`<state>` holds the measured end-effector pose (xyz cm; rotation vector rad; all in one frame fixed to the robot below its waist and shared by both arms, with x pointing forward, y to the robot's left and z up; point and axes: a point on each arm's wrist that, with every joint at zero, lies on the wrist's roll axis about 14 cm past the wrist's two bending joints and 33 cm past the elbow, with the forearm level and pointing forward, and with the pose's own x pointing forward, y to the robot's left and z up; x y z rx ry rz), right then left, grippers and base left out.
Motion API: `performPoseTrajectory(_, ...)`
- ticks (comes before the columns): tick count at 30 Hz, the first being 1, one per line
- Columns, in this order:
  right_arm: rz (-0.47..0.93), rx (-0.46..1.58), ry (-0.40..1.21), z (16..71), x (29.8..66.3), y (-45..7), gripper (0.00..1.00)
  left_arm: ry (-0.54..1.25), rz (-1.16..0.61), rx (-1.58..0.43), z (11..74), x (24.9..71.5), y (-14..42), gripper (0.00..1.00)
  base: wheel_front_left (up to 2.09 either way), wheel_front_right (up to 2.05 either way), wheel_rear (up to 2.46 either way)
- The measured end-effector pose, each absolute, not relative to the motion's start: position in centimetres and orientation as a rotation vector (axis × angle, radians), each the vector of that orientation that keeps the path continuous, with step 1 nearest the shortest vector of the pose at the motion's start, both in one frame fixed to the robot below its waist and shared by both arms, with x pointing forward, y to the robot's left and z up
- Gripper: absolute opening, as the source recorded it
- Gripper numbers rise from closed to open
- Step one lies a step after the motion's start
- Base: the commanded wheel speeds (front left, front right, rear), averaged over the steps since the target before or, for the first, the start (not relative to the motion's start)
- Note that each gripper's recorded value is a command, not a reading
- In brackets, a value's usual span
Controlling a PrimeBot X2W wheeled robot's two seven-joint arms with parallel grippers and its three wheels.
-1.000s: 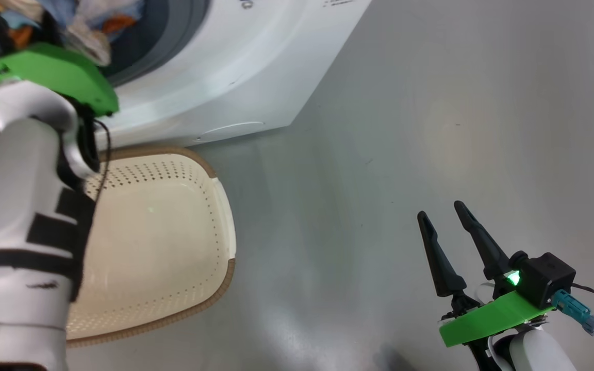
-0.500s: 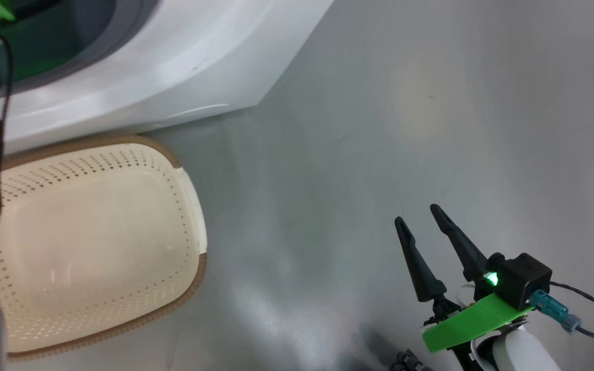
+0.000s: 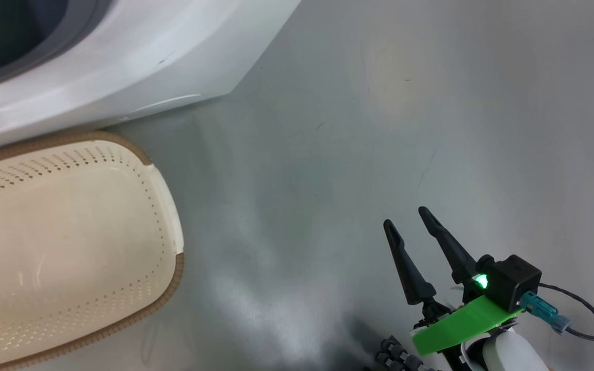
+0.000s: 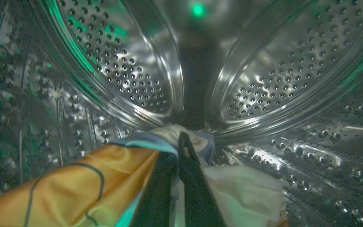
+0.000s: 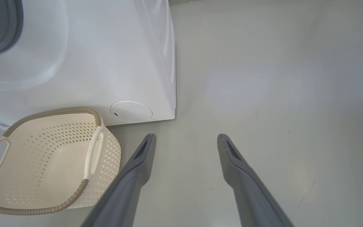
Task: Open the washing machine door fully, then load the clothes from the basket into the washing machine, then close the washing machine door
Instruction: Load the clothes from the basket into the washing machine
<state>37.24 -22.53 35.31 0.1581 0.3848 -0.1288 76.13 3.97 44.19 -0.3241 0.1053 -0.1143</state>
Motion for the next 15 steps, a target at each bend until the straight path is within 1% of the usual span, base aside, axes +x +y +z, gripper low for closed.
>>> performPoseTrajectory(2, -0.131, 0.159, 0.388, 35.2, 37.2, -22.5, 1.00, 0.054, -0.105, -0.291, 45.5, 76.8, 4.5, 0.00, 0.00, 0.00, 0.00)
performPoseTrajectory(8, -0.138, 0.165, 0.401, 34.8, 37.0, -22.5, 1.00, -0.040, -0.055, -0.281, 47.5, 78.0, 5.5, 0.00, 0.00, 0.00, 0.00)
performPoseTrajectory(15, -0.141, 0.174, 0.410, 34.7, 36.7, -22.2, 1.00, 0.018, -0.039, -0.220, 45.3, 77.9, 5.7, 0.00, 0.00, 0.00, 0.00)
